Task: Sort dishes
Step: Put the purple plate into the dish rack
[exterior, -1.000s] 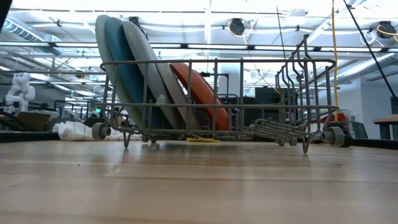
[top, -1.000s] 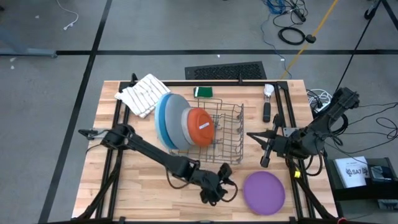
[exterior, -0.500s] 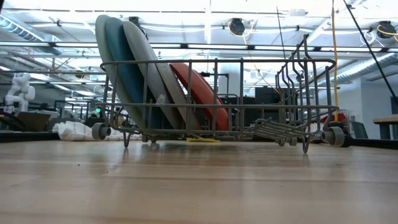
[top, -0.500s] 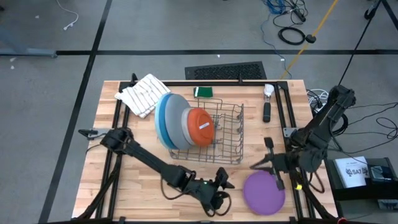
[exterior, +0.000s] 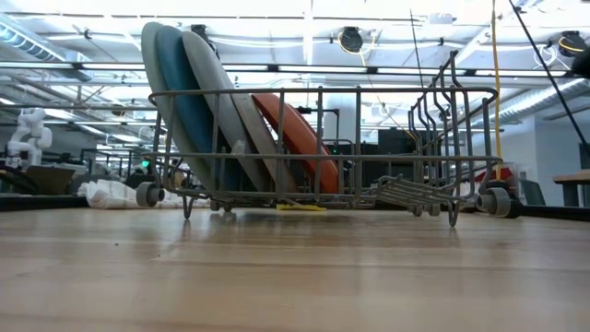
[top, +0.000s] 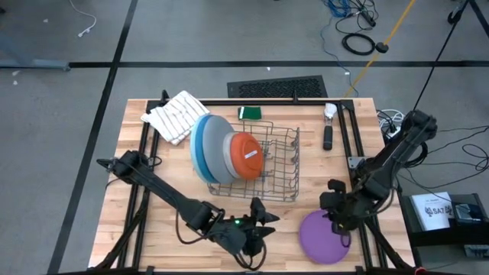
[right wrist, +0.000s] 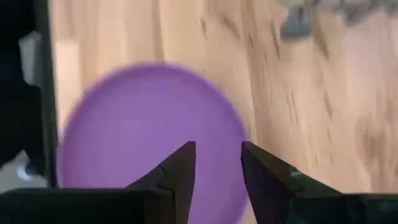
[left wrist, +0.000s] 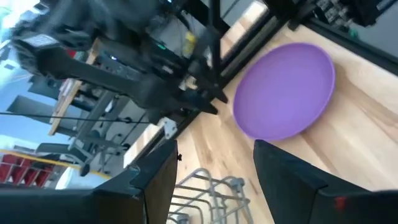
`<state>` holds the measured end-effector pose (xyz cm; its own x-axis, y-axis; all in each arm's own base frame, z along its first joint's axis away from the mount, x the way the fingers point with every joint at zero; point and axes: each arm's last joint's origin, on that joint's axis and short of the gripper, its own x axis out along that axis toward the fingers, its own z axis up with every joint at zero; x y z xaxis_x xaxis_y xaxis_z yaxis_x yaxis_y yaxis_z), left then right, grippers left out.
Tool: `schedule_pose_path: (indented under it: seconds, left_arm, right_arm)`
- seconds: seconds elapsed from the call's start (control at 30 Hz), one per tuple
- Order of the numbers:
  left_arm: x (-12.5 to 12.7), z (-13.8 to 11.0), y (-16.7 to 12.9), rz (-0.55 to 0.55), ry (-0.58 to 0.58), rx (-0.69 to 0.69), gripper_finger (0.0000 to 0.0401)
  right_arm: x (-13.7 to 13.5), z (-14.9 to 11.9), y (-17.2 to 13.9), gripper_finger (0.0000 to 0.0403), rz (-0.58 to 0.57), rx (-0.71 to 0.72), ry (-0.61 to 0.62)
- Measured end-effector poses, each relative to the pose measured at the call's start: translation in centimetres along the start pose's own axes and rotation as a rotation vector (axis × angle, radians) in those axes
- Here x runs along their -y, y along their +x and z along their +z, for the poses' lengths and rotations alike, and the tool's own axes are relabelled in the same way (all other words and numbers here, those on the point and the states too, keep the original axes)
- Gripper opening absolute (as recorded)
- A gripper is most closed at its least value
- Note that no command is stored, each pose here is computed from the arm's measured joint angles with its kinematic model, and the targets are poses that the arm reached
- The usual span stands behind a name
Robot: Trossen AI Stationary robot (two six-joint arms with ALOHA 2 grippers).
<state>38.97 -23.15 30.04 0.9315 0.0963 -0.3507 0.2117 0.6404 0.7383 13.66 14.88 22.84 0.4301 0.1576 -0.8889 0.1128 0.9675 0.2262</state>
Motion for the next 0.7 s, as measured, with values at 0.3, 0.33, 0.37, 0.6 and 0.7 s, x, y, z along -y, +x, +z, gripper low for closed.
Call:
schedule_pose_path:
  seconds: [0.3,0.33,0.37,0.6,0.7]
  left_arm:
    - [-0.3,0.3,-0.7,0.029,-0.002,-0.007,0.0212]
    - [-0.4,0.3,-0.7,0.03,-0.003,-0.008,0.0212]
    - [-0.4,0.3,-0.7,0.03,-0.003,-0.009,0.0212]
    - [-0.2,0.1,-0.7,0.019,0.011,-0.024,0.0212]
    - [-0.2,0.1,-0.7,0.019,0.012,-0.024,0.0212]
  right_arm:
    - [0.4,0.1,3.4,0.0119,-0.105,-0.232,0.038]
    - [0.6,0.0,3.8,0.0119,-0.136,-0.251,0.035]
    - [0.7,0.0,4.1,0.0119,-0.163,-0.267,0.035]
    - [1.3,0.5,6.2,0.0119,-0.207,-0.361,0.022]
    - [1.5,0.7,7.0,0.0119,-0.202,-0.399,0.01]
